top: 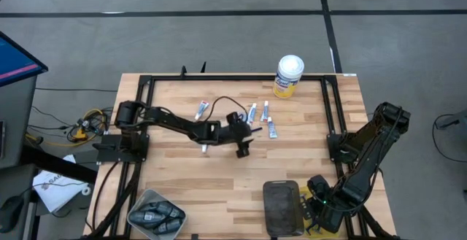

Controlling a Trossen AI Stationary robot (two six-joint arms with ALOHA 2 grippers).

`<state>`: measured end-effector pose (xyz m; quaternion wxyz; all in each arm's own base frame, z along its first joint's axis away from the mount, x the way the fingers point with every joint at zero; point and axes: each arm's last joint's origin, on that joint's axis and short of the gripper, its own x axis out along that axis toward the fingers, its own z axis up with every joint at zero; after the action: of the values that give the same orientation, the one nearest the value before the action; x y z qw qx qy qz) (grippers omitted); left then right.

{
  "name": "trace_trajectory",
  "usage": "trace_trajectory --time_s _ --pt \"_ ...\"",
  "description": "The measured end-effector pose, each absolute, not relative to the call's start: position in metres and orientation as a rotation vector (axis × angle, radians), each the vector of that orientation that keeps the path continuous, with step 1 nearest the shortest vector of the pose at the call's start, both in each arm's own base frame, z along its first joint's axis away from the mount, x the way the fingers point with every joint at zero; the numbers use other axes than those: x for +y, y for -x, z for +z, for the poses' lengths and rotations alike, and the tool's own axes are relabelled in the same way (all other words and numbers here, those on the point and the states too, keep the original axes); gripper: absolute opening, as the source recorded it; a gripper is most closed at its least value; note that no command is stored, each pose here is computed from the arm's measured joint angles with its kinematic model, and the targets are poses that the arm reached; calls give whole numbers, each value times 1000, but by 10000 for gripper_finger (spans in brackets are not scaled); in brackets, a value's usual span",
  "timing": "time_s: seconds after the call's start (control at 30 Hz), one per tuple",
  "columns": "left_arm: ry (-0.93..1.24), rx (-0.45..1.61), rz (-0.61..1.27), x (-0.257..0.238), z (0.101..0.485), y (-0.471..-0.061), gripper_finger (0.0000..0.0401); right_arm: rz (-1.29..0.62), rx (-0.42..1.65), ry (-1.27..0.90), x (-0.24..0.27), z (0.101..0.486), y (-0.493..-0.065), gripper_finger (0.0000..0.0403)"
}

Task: Pick & Place Travel size toiletries
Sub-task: Put the razor into the yellow bin

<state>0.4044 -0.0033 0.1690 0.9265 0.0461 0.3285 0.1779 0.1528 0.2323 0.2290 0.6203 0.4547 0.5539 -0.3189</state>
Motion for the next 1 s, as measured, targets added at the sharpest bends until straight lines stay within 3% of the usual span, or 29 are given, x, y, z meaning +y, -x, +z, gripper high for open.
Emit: trace_trajectory --time_s 0.2,0.53,0.8,1.0 --pt "-72 733 368 16 147 -408 253 -724 1265 -1034 232 229 -153 124" --pt "-25 820 328 22 110 -411 216 -721 1266 -1033 232 229 -153 124" --pt "10 856 328 21 107 -409 206 -720 1266 -1033 232 229 -153 124" --pt "49 883 341 22 109 -405 135 -719 1266 -1030 232 229 -153 124"
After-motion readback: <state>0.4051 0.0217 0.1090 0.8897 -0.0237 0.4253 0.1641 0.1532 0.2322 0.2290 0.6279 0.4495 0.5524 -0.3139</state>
